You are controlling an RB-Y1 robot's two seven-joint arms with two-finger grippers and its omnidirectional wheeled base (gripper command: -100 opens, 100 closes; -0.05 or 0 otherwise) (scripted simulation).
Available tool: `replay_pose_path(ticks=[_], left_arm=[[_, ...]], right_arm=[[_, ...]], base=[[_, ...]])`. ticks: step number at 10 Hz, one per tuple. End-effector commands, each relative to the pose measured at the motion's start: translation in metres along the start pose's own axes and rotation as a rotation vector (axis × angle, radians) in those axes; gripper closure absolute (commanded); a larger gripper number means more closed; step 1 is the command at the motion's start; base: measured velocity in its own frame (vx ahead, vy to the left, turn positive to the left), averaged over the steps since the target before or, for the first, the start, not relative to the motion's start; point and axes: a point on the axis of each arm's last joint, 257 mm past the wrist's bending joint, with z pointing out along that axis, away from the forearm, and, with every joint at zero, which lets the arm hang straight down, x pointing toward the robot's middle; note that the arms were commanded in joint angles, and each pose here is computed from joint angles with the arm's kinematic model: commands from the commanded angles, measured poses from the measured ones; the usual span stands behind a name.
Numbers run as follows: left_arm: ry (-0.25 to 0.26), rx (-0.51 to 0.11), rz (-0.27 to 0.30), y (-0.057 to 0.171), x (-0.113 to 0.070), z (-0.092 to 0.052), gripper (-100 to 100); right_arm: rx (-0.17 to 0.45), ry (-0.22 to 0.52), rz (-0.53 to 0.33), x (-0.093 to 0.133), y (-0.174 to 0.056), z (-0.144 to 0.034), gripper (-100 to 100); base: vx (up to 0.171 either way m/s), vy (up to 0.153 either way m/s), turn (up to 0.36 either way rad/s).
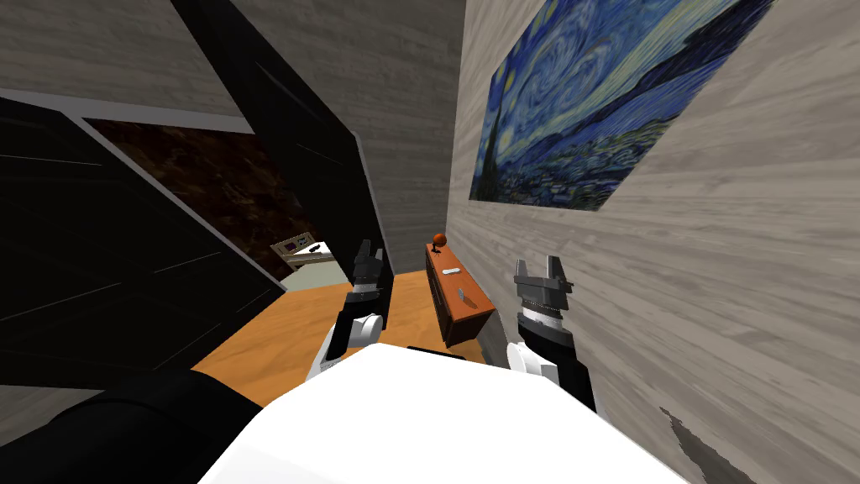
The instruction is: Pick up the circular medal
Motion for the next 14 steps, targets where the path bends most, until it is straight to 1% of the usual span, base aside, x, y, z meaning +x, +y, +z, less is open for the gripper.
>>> replay_pose_path(ticks=[1, 4, 7, 8, 9, 10, 12, 13, 14], left_arm=[[0.000, 0.000, 0.000, 0.000, 0.000, 0.000, 0], [0.000, 0.000, 0.000, 0.000, 0.000, 0.000, 0], [0.000, 0.000, 0.000, 0.000, 0.000, 0.000, 0], [0.000, 0.000, 0.000, 0.000, 0.000, 0.000, 0], [0.000, 0.000, 0.000, 0.000, 0.000, 0.000, 0], [0.000, 0.000, 0.000, 0.000, 0.000, 0.000, 0], [0.000, 0.000, 0.000, 0.000, 0.000, 0.000, 0], [0.000, 0.000, 0.000, 0.000, 0.000, 0.000, 0], [0.000, 0.000, 0.000, 0.000, 0.000, 0.000, 0]], right_arm=[[0.028, 0.034, -0.013, 0.005, -0.013, -0.003, -100], [0.098, 0.093, -0.041, 0.014, -0.044, -0.011, -100], [0.198, 0.162, -0.082, 0.022, -0.090, -0.028, -100], [0.202, 0.161, -0.082, 0.022, -0.092, -0.029, -100], [0.232, 0.188, -0.099, 0.025, -0.106, -0.034, -100], [0.243, 0.186, -0.100, 0.024, -0.110, -0.037, -100], [0.311, 0.242, -0.139, 0.030, -0.141, -0.052, -100], [0.332, 0.240, -0.141, 0.027, -0.150, -0.057, -100], [0.359, 0.271, -0.163, 0.030, -0.163, -0.064, -100]], base=[[-0.014, -0.002, 0.079], [-0.037, -0.004, 0.077], [-0.057, -0.011, 0.112], [-0.038, -0.011, 0.036], [-0.038, -0.008, 0.073], [-0.027, -0.007, 0.044], [-0.041, -0.005, 0.126], [-0.038, -0.007, 0.043], [-0.038, -0.006, 0.103]])
